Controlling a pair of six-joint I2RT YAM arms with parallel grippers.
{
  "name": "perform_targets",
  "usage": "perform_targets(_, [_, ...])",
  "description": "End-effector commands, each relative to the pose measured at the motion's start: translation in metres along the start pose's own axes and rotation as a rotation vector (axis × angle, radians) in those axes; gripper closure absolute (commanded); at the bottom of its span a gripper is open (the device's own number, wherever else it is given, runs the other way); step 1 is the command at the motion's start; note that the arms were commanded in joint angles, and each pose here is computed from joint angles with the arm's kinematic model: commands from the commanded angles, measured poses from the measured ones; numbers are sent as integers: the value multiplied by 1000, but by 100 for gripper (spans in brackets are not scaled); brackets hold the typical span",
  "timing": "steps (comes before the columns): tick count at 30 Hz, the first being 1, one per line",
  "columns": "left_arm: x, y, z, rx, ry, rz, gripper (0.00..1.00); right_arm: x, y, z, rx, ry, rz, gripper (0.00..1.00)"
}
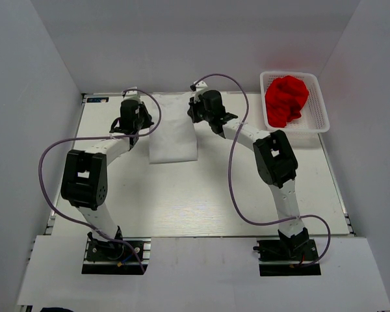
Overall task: Fold and stack the t-shirts
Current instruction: Fold the folded rectangular tshirt in 1/3 of the way
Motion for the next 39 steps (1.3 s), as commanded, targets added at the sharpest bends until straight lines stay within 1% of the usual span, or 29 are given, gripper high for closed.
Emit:
perform_targets(1, [-3, 10, -10, -21, -43, -26, 100, 4, 21, -13, -2, -74, -61, 100])
perform_targets(2, [-11, 10, -5, -28, -31, -23, 100, 3, 22, -13, -5, -75, -55, 100])
perform_targets(3, [-15, 4, -1, -29, -16, -2, 100, -1, 11, -15, -12, -109, -20, 100])
perform_targets(4, [-20, 10, -1, -26, -14, -14, 100, -1, 18, -17, -12, -118, -14, 100])
perform_targets(5, [-24, 8, 1, -26, -7, -2, 100, -9, 7, -17, -14, -117, 18, 100])
perform_targets(7, [-35, 6, 4, -27, 33, 7, 100, -14, 10, -22, -3, -144, 24, 100])
perform_targets(9, [-43, 7, 6, -29, 67, 14, 100, -24, -2, -27, -2, -148, 53, 100])
perform_targets(15, [-72, -10, 20, -38, 161, 89, 100, -45, -24, -30, -4, -96, 68, 100])
perform_targets(16, [-74, -15, 22, -26, 173, 104, 100, -51, -28, -27, -4, -52, 63, 100])
perform_targets(18, [-81, -16, 23, -27, 182, 100, 100, -59, -39, -28, -8, -56, 95, 100])
perform_targets(20, [-85, -19, 26, -30, 201, 129, 100, -61, -38, -36, -24, -86, 90, 100])
perform_targets(21, [-90, -10, 21, -31, 217, 105, 100, -63, -39, -35, -26, -87, 89, 100])
perform_targets(22, [-94, -21, 29, -38, 260, 169, 100, -63, -41, -39, -37, -94, 91, 100])
perform_targets(23, [-99, -10, 21, -37, 253, 158, 95, -64, -41, -38, -38, -85, 78, 99])
perform_targets(24, [-101, -7, 25, -34, 269, 168, 94, -64, -39, -38, -30, -66, 66, 97])
perform_targets(25, [-100, -8, 25, -37, 288, 195, 91, -64, -39, -40, -32, -65, 67, 91])
perform_targets(27, [-100, 0, 20, -35, 279, 182, 84, -61, -28, -42, 10, -53, 53, 82])
perform_targets(28, [-95, 5, 16, -24, 276, 175, 80, -57, -17, -42, 23, -57, 39, 68])
perform_targets(29, [-91, 9, 13, -23, 266, 177, 77, -53, -11, -44, 45, -58, 31, 65])
perform_targets(30, [-82, 23, 2, -7, 245, 143, 65, -47, -4, -42, 48, -50, 26, 62])
perform_targets(31, [-77, 26, 0, -6, 240, 136, 58, -38, 7, -43, 50, -53, 15, 53])
perform_targets(32, [-70, 28, -1, 5, 247, 143, 50, -33, 12, -43, 45, -49, 10, 50])
perform_targets(33, [-63, 29, -1, 11, 267, 143, 38, -28, 16, -40, 40, -34, 7, 44])
perform_targets(34, [-51, 41, -9, 13, 253, 124, 36, -12, 21, -36, 23, -27, 12, 39])
perform_targets(35, [-42, 36, -3, 15, 303, 139, 36, -6, 22, -35, 15, -26, 16, 10])
perform_targets(36, [-34, 37, -3, 32, 321, 134, 31, 5, 34, -32, -9, -13, -3, 10])
perform_targets(37, [-25, 37, -2, 43, 336, 131, 20, 16, 23, -25, -58, 3, 35, 10])
perform_targets(38, [-6, 36, -1, 52, 348, 129, 1, 21, 18, -22, -74, 8, 52, 10])
perform_targets(39, [5, 32, 1, 80, 369, 148, 0, 33, 29, -17, -133, 15, 32, 10])
Point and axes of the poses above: each gripper's point midway between its finger pads, its own x axis back along the fingers, its own z axis along the line the jaws close on, y = z × x, the point moved 10 cm from there along x, back along the fingers, and after that the axes turned 14 degrees about x, right-handed, at the moved point
